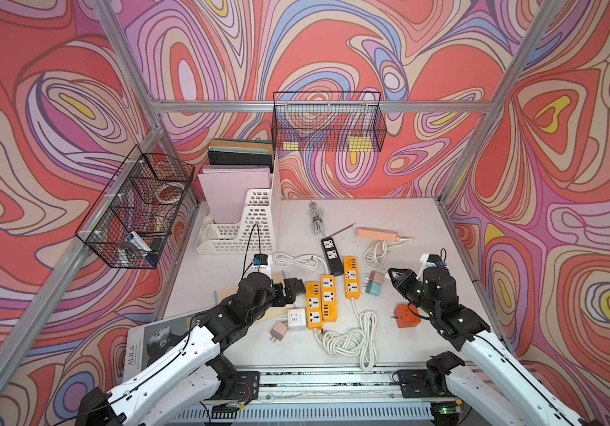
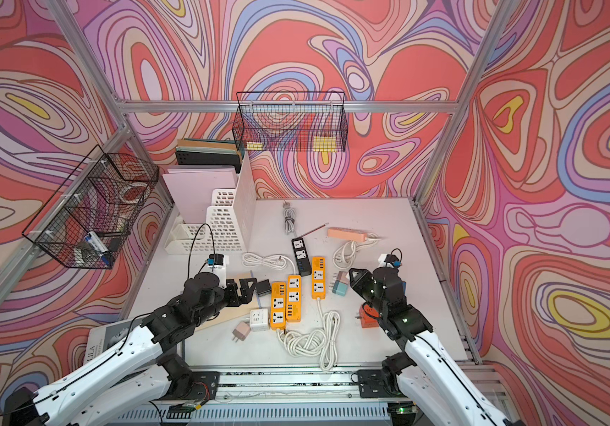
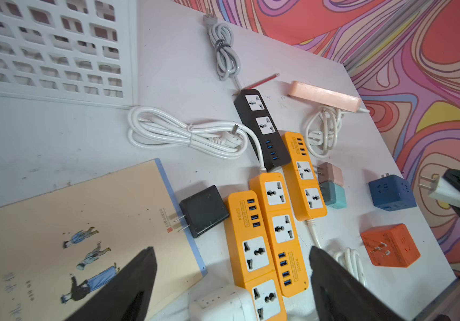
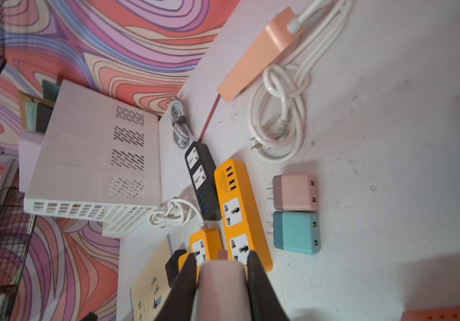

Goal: Pull the plug off the socket
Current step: Place the plug at the center of the board.

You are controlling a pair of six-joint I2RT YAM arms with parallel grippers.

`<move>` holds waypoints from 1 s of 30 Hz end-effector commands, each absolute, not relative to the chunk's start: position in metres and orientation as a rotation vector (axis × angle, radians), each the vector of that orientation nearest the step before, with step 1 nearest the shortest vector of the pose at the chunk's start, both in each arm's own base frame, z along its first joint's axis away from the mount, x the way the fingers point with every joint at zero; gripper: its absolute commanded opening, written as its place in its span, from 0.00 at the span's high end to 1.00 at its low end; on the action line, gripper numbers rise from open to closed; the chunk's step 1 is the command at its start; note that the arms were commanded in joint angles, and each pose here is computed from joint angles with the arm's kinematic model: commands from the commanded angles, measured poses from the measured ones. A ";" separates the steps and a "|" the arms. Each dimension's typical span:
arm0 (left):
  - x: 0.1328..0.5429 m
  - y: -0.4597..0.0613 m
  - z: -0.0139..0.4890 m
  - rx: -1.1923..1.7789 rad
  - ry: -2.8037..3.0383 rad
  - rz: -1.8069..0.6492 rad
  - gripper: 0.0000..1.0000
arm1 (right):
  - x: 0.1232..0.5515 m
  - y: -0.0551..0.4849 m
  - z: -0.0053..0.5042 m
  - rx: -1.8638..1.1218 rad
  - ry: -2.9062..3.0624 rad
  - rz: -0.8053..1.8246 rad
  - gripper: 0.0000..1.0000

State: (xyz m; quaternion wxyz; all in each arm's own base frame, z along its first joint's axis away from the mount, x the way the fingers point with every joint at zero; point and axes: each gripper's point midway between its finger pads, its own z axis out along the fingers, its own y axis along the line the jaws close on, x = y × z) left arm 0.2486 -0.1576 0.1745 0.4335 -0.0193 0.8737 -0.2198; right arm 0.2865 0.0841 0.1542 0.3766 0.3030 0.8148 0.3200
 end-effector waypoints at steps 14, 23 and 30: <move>0.239 -0.111 0.166 -0.158 2.187 -0.335 0.07 | 0.370 0.049 0.059 0.935 2.430 0.765 0.69; 0.238 -0.101 0.175 -0.173 2.135 -0.303 0.07 | 0.377 0.038 0.075 0.902 2.439 0.677 0.55; 0.238 -0.099 0.177 -0.168 2.124 -0.295 0.05 | 0.355 0.034 0.138 0.726 2.345 0.628 0.55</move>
